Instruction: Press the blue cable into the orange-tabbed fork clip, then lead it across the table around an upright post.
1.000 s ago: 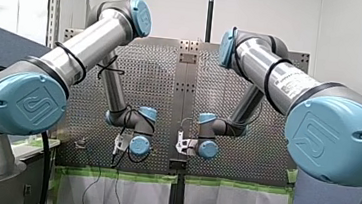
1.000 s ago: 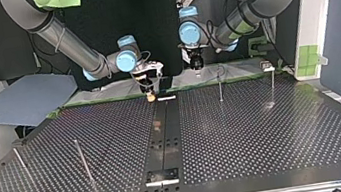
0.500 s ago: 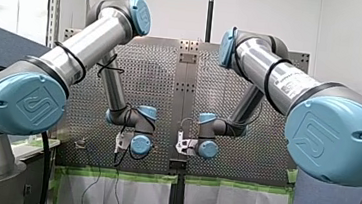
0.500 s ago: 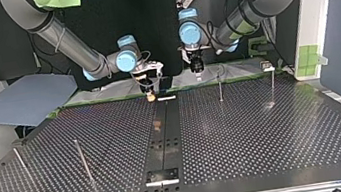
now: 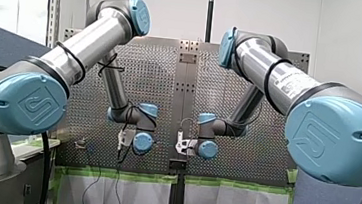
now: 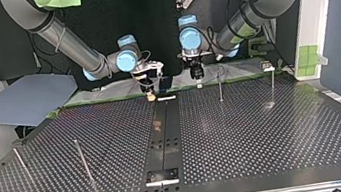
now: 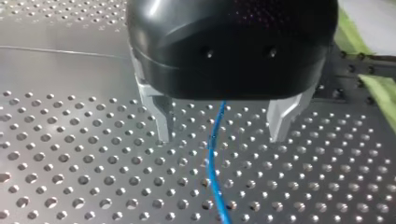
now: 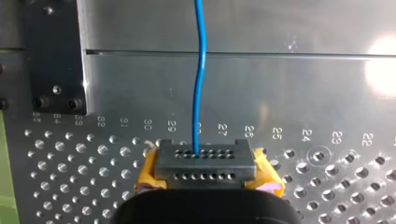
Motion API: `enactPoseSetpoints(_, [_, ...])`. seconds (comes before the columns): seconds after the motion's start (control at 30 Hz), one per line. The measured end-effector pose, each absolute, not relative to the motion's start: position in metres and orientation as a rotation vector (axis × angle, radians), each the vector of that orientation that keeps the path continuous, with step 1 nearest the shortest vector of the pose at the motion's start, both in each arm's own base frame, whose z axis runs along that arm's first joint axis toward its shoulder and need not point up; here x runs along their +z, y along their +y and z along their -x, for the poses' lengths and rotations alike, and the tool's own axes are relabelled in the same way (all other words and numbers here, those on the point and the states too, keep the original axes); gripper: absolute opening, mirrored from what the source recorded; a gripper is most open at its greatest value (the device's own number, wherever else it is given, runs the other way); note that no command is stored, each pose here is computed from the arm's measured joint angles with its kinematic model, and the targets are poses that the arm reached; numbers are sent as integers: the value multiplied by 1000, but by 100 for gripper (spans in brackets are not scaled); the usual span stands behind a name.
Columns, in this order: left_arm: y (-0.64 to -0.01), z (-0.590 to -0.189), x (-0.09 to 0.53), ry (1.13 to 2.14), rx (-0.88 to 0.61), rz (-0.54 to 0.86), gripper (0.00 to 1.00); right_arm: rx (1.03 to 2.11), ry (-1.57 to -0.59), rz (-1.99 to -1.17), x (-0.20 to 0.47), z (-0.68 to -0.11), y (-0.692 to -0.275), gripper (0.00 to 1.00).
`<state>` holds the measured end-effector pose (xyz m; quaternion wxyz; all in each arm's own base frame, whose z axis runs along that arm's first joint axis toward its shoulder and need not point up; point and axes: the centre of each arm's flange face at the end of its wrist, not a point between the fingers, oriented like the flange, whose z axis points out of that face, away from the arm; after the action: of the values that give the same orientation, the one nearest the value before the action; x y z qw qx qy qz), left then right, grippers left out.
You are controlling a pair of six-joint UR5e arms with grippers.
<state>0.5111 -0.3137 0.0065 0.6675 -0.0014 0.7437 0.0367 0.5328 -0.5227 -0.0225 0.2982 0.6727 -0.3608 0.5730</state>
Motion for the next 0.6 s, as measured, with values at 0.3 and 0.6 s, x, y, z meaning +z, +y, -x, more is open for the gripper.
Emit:
enactPoseSetpoints(0.3, [-309,-526,10,1690,131,-2,100,1523,-958,-1787,-22,-533,-522,0])
enactPoseSetpoints(0.6, [-305,-534,7,1700,135,-3,100,1523,-958,-1787,-22,-533,-522,0])
